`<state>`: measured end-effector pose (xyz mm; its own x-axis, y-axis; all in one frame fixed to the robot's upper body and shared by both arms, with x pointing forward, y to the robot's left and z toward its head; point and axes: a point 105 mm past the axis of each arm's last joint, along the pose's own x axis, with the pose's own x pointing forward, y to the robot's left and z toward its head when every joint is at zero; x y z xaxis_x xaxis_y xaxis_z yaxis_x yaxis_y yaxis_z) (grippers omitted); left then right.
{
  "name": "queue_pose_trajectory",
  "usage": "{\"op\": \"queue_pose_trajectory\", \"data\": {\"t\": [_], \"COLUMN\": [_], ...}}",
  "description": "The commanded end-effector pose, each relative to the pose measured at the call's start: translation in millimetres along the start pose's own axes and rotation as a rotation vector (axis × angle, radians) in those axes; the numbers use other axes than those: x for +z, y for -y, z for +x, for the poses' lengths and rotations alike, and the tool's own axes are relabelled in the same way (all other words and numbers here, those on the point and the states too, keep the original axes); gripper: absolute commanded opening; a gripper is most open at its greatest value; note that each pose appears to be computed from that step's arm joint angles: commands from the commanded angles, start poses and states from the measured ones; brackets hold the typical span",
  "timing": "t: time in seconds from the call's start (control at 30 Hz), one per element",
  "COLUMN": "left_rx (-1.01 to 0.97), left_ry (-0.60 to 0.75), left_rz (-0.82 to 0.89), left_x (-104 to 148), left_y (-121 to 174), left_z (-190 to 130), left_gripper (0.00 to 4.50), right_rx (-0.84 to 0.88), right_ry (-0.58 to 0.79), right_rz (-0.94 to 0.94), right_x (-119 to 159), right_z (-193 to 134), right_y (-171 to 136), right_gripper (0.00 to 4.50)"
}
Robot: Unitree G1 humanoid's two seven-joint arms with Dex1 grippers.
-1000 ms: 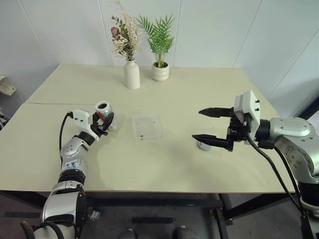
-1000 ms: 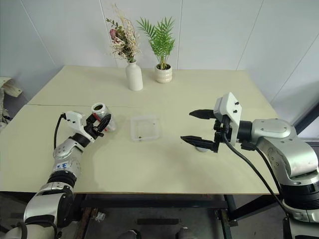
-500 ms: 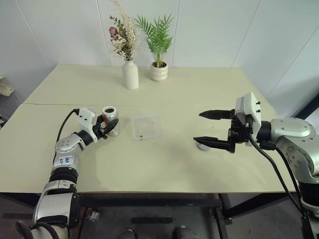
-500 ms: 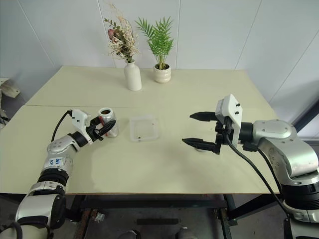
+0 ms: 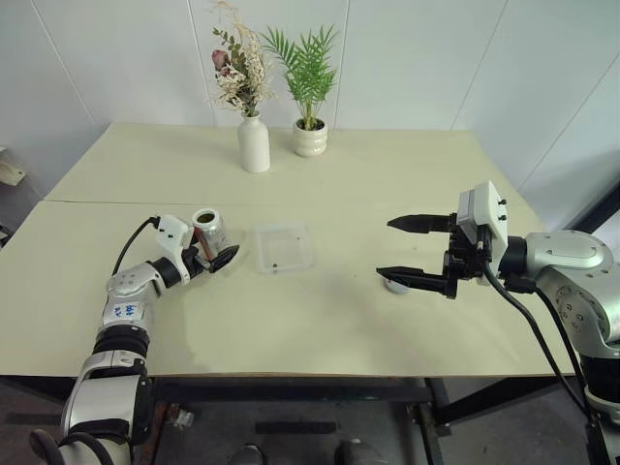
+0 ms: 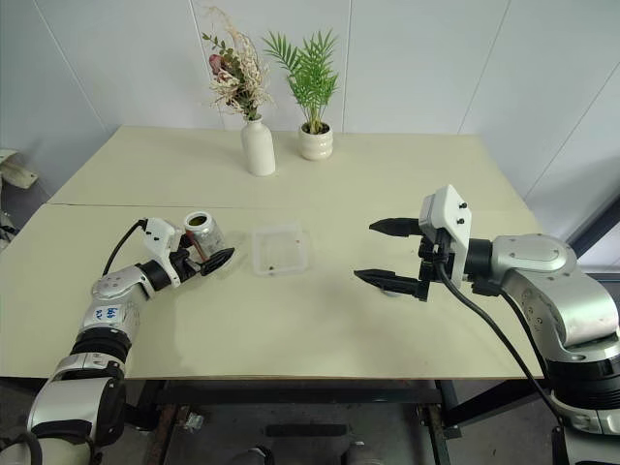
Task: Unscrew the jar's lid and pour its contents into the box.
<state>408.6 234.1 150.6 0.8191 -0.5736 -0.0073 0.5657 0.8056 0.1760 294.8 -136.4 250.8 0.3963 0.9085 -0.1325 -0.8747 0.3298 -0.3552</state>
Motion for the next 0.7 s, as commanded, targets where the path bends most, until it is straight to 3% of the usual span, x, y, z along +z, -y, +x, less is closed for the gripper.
{"op": "queue_pose_trajectory", "data": {"t": [0.03, 0.7], "left_rx": [-0.038, -0.388], "left_ry": [0.018, -0.244], "left_rz": [0.046, 0.084], "left_x": [15.6, 15.9], "left_y": [-4.4, -3.5], "left_z": [-9.5, -95.9], "left_gripper": [4.45, 4.45], "right_rx": [-0.012, -0.015], "right_ry": [0.022, 0.005], "right_rz": [-0.061, -0.078], "right_x": [13.3, 13.6], "right_z": [-4.9, -8.5], "right_y": [2.2, 7.0], "right_gripper": [4.5, 4.5]}}
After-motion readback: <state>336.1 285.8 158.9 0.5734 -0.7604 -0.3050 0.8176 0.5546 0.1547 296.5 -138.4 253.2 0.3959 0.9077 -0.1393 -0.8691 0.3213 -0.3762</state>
